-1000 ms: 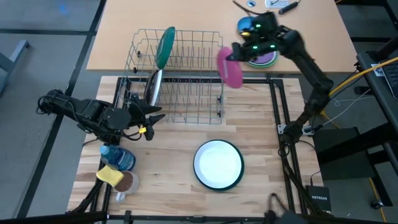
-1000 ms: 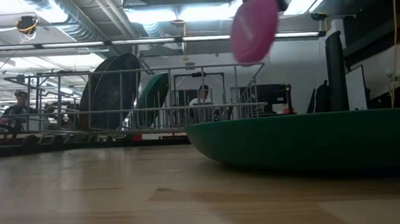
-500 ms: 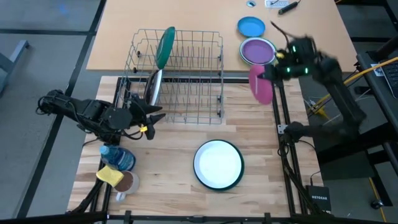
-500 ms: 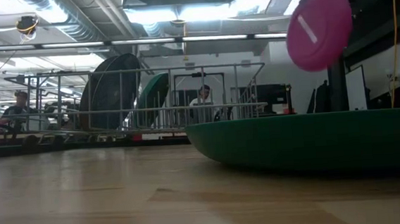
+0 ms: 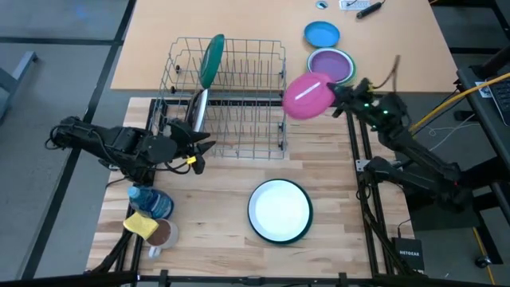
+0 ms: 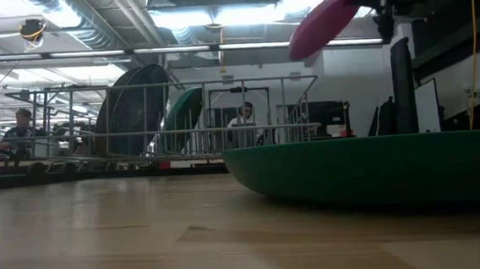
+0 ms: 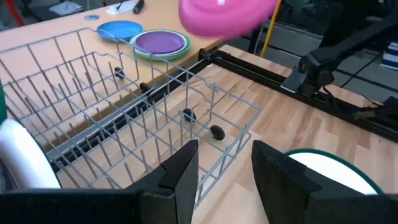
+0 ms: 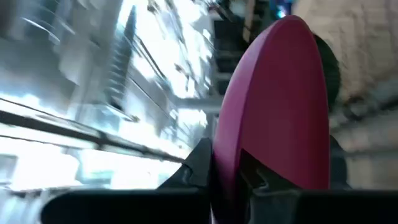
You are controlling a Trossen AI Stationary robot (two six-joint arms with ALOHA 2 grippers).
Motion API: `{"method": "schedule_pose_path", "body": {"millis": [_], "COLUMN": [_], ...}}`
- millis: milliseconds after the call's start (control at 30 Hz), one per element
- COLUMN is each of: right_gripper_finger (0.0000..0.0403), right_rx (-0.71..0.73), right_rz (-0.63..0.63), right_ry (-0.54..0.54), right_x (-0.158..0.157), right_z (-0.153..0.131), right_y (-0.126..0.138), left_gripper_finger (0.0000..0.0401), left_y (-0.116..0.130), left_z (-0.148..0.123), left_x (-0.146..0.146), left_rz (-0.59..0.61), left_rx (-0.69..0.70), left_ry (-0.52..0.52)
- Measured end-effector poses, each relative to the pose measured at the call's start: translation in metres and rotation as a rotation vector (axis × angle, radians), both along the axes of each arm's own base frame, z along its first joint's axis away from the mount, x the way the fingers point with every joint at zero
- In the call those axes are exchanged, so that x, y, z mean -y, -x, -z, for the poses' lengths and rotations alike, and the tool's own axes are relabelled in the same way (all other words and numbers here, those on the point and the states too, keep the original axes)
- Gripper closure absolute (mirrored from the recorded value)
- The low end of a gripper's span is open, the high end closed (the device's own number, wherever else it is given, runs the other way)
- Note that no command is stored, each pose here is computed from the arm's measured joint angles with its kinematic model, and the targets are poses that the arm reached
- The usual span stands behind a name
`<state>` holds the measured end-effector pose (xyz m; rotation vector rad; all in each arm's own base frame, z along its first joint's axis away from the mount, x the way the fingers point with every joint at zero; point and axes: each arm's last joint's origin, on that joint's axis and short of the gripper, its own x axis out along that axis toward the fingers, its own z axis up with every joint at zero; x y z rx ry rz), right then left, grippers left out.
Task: Sort dishes
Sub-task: Put the pink plate on the dish rack
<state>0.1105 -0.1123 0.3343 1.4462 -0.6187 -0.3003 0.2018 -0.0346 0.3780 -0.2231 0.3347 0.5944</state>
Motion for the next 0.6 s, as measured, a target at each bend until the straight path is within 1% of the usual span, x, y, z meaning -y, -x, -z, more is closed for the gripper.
{"method": "schedule_pose_path", "body": {"millis": [200, 333, 500, 600], "right_gripper_finger": [0.0383, 0.0383, 0.0383, 0.0383], "right_rx": [-0.087, -0.159, -0.148, -0.13], "right_rz": [-0.045, -0.087, -0.129, -0.127], "right_ry": [-0.031, -0.083, -0.082, -0.073], "right_x": [0.002, 0.007, 0.011, 0.014], "right_z": [0.006, 0.021, 0.035, 0.042], "right_y": [-0.042, -0.071, -0.103, -0.114], "left_gripper_finger": [0.0262, 0.0262, 0.0262, 0.0262], "left_y": [-0.007, -0.012, -0.017, -0.019], "left_z": [0.004, 0.008, 0.012, 0.014], "left_x": [-0.002, -0.003, -0.002, -0.001], "left_rz": [-0.025, -0.035, -0.041, -0.042], "left_rx": [-0.016, -0.027, -0.04, -0.047], "left_ry": [0.004, 0.007, 0.013, 0.012]}}
